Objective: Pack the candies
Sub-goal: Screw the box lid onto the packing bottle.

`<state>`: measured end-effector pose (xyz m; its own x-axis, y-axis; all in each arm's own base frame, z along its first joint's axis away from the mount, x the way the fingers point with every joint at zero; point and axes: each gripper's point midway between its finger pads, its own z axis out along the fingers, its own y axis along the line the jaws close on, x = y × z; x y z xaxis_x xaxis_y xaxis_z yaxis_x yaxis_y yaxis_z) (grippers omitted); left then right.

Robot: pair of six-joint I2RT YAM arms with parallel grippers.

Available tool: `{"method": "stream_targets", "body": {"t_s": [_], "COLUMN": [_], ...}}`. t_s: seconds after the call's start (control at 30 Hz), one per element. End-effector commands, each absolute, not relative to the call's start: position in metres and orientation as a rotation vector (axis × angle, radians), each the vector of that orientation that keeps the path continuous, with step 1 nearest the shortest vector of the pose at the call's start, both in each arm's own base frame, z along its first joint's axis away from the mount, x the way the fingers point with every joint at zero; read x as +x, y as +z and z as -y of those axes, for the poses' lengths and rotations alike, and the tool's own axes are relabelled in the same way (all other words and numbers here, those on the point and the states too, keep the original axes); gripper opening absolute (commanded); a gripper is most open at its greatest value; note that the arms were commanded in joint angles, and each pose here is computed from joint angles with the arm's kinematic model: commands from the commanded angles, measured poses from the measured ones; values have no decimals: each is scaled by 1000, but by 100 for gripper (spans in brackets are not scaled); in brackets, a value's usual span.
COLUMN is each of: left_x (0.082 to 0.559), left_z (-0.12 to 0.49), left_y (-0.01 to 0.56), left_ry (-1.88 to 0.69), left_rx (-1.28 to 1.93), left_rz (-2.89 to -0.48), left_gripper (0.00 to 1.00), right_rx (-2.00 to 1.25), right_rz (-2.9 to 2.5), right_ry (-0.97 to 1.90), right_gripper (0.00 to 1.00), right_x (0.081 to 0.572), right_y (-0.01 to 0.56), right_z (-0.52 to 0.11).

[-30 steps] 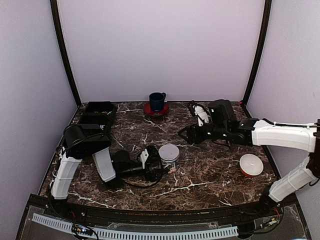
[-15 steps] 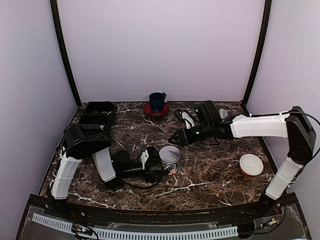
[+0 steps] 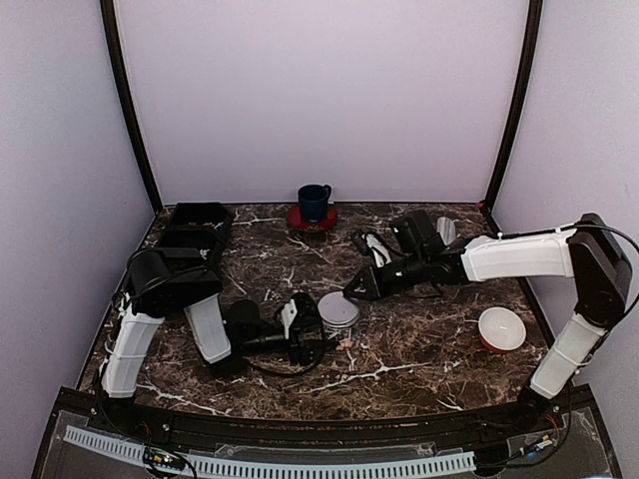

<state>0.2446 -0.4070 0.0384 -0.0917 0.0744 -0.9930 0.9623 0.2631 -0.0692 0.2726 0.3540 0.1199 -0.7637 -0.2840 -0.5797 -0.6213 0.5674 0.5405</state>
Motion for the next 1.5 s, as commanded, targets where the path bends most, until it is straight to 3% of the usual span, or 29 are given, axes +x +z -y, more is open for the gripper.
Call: {"method": "stream_targets", "body": {"t_s": [0.0, 0.33, 0.73, 1.1, 1.47], "left_x": [244, 253, 259, 258, 257], "left_z": [405, 403, 400, 401, 403], "left_y": [26, 23, 20, 20, 14], "left_ry": [-1035, -1010, -984, -993, -994], "left_rx": [1029, 990, 966, 971, 997], "left_rz": [-1492, -1532, -1557, -1556, -1555], "left_gripper": [77, 77, 76, 76, 76], "right_rx": [-737, -727, -799, -791, -875], "right_rz": [-2350, -2360, -2426, -2455, -2140], "right_ry": [1105, 1124, 1112, 969, 860], "right_gripper": [9, 3, 2, 3, 5], "right_x": [264, 242, 197, 190, 226], "right_y": [127, 125, 110, 112, 201], "right_z": [-350, -336, -338, -317, -333]}}
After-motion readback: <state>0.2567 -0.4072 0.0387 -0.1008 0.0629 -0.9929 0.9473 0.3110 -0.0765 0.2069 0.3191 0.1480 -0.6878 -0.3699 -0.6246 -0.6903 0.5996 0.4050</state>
